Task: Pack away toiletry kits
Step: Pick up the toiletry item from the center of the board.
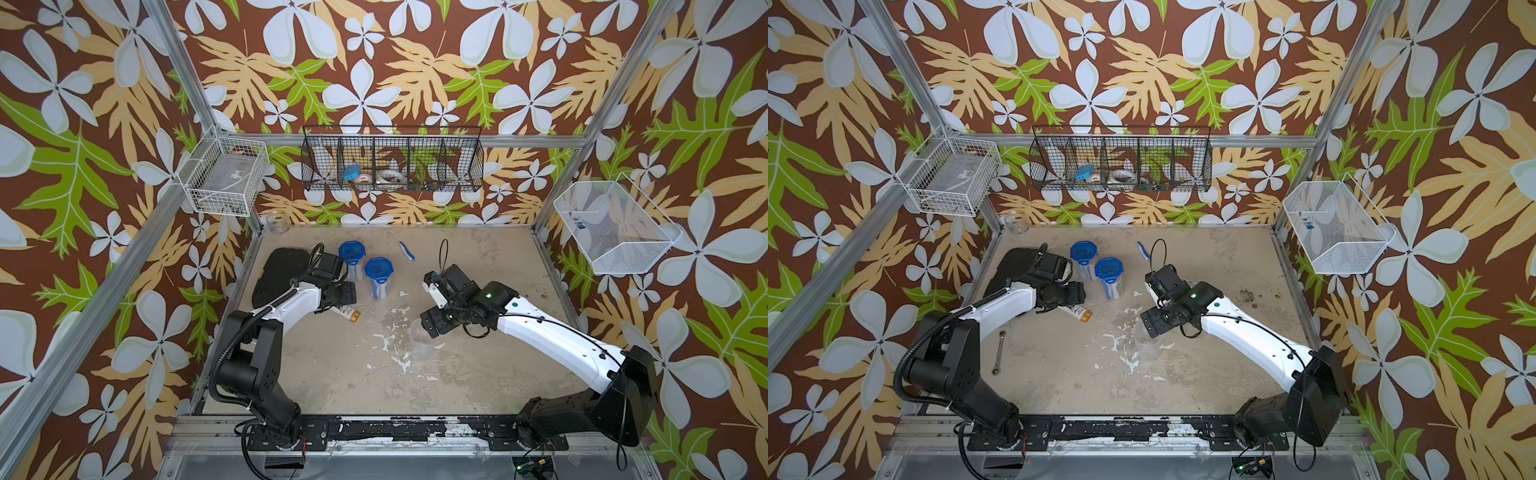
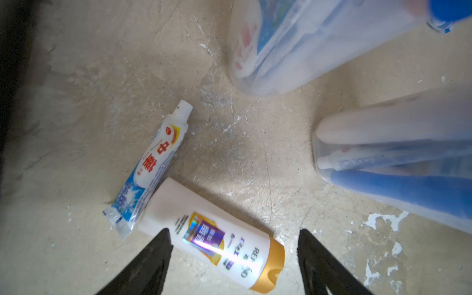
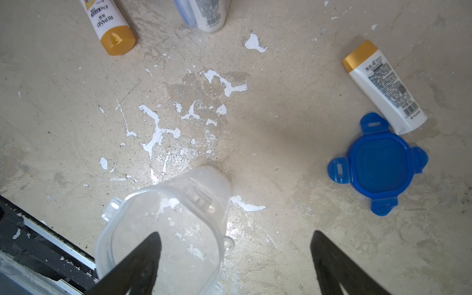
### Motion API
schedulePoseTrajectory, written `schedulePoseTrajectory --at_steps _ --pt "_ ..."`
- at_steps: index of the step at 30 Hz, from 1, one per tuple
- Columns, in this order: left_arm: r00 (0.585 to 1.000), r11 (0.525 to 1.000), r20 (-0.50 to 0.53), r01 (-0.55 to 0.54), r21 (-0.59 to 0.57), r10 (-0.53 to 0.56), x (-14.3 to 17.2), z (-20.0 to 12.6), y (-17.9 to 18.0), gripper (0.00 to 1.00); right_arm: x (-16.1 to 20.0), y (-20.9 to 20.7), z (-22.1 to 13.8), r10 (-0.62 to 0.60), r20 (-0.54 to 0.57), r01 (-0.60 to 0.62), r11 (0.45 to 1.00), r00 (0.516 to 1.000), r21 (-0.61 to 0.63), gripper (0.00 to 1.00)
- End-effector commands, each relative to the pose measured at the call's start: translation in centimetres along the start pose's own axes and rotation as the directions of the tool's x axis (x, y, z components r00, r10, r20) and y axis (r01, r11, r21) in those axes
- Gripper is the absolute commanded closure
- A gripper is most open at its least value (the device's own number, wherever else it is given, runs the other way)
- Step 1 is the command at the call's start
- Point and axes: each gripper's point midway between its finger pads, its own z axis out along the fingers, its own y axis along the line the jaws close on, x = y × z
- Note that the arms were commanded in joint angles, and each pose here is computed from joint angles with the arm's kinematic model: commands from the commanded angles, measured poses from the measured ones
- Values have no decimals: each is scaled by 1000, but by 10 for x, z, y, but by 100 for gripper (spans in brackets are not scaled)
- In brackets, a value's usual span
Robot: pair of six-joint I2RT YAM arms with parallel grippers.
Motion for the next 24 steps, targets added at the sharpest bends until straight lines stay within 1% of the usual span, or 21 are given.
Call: schedulePoseTrajectory --at_steps 1,6,8,13,21,24 --pt "1000 1000 14 -14 27 14 -4 7 -4 21 4 -7 -4 29 -1 -29 999 1000 16 9" --pt "1000 998 -6 -23 61 24 4 19 -8 19 5 -15 -8 50 8 -50 999 999 21 9" --pt "1000 998 -12 -21 56 22 7 20 -6 17 5 -16 -10 52 11 -52 998 999 24 9" --pt "998 998 -60 3 58 0 26 18 -2 16 5 -18 -10 56 15 -56 998 998 26 9" --pt "992 999 -120 33 30 -29 53 -3 8 16 4 -21 -10 62 26 -63 998 998 29 9" --pt "986 999 -163 47 4 -46 64 -6 13 15 2 -23 -10 65 34 -66 997 997 29 9"
